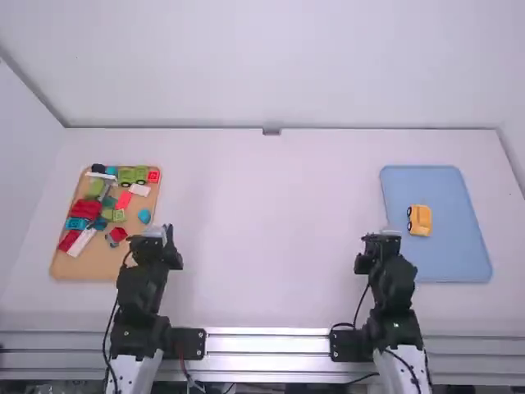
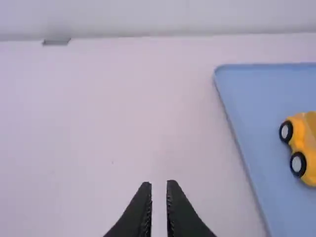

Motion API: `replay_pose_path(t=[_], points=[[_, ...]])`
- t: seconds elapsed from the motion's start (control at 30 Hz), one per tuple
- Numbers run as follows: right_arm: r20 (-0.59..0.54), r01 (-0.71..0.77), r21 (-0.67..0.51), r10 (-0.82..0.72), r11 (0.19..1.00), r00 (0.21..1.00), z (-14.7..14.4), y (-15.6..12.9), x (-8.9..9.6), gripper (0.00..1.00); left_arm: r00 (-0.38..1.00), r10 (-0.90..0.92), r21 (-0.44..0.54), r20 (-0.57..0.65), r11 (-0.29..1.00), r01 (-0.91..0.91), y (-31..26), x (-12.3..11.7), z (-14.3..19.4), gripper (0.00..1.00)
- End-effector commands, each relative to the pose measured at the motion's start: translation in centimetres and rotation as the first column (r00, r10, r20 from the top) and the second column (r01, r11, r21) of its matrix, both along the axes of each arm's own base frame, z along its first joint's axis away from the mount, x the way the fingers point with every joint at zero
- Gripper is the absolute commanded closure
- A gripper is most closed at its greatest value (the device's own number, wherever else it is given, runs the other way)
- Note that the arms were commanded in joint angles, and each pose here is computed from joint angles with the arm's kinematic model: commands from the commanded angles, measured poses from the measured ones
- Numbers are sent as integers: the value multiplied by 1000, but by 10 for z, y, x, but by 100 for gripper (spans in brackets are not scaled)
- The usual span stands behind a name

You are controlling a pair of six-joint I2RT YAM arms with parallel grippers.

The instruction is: Assemble lego blocks to make yellow taxi

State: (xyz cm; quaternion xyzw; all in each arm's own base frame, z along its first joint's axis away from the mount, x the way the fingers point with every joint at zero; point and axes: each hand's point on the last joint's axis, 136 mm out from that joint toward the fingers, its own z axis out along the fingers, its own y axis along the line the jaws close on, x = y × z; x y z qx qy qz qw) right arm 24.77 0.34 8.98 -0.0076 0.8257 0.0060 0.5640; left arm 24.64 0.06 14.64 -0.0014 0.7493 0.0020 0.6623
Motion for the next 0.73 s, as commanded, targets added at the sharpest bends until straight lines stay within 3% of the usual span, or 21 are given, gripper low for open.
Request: replay_pose_path(t=[0.0,0.3,0.7], points=[[33,4,5,-4,1000,999,5,-1,0,95,1000,-5,-1,18,1000,5,-1,-1,1,91],[147,4,5,-4,1000,989,31,-1,0,100,1000,-5,-1,18,1000,5,-1,-1,1,100],[264,3,5,-4,1000,965,58,-1,-2,100,1000,-5,-1,18,1000,5,-1,-1,1,100]])
